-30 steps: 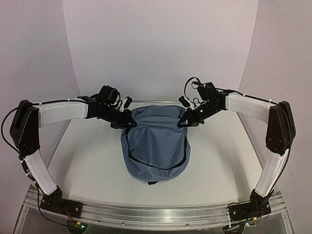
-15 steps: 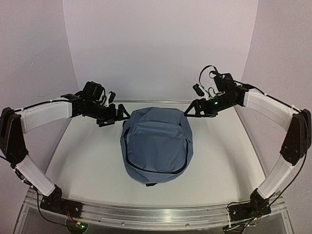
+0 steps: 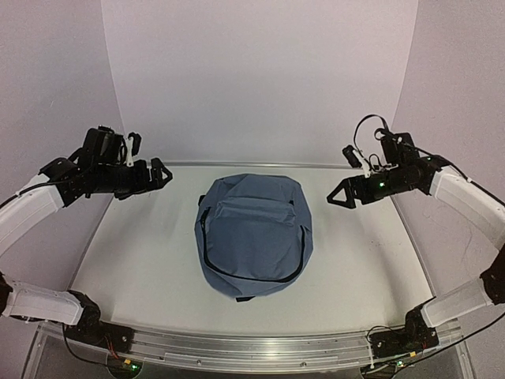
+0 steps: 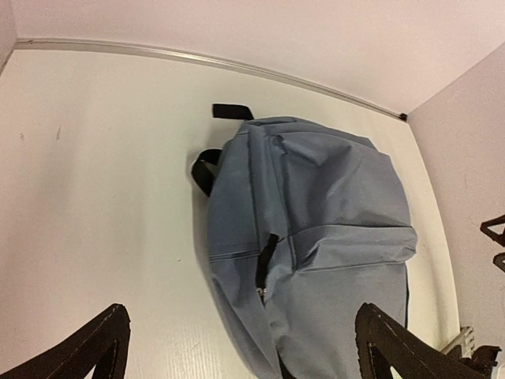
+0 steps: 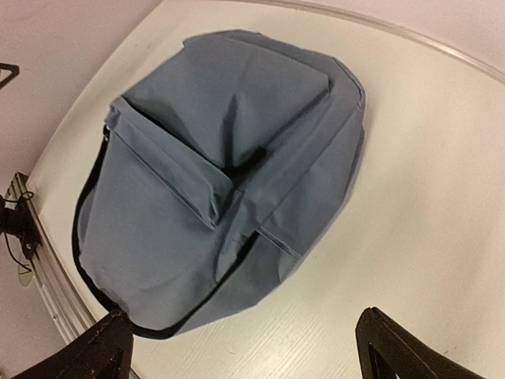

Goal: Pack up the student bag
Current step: Reset both arms

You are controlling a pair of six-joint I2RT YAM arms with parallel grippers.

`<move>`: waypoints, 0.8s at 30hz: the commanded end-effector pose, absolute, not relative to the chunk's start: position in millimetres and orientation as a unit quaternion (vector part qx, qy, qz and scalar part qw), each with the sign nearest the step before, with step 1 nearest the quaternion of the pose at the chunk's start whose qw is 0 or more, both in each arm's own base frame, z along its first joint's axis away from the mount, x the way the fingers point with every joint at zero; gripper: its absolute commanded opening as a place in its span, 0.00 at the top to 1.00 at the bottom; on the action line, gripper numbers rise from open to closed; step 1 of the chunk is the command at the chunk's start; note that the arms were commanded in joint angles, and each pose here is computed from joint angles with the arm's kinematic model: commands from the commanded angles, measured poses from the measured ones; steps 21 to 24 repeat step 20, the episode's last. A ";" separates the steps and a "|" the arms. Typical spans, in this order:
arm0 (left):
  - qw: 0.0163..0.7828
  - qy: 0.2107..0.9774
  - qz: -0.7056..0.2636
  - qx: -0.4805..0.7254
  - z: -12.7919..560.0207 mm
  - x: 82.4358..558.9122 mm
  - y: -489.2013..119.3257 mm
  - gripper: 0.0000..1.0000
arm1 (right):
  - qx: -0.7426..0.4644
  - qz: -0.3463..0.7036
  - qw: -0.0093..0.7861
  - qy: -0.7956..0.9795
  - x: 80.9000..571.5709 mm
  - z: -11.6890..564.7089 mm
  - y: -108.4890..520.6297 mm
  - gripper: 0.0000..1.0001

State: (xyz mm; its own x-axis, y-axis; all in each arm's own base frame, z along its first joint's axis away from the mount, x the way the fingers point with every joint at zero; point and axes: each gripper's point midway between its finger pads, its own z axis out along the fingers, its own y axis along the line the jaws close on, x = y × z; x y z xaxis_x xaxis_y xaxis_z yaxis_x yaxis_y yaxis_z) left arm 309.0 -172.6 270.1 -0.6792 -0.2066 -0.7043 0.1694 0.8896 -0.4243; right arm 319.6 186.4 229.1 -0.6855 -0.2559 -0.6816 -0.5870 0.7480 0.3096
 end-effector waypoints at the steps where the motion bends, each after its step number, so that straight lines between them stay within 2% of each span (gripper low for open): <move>1: 0.368 0.915 -0.147 -0.069 217.5 299.9 -136.7 0.00 | -0.229 0.211 0.288 0.906 322.7 185.0 154.9 0.02; 8: 0.303 0.934 -0.153 -0.108 141.1 292.0 -141.6 0.00 | -0.207 0.234 0.236 0.920 319.8 148.1 147.7 0.02; 12: 0.308 0.928 -0.176 -0.111 138.3 291.6 -147.2 0.00 | -0.200 0.234 0.230 0.923 318.8 142.0 144.3 0.02; 24: 0.311 0.930 -0.166 -0.103 143.1 294.2 -146.0 0.00 | -0.192 0.241 0.230 0.923 318.4 141.1 142.3 0.02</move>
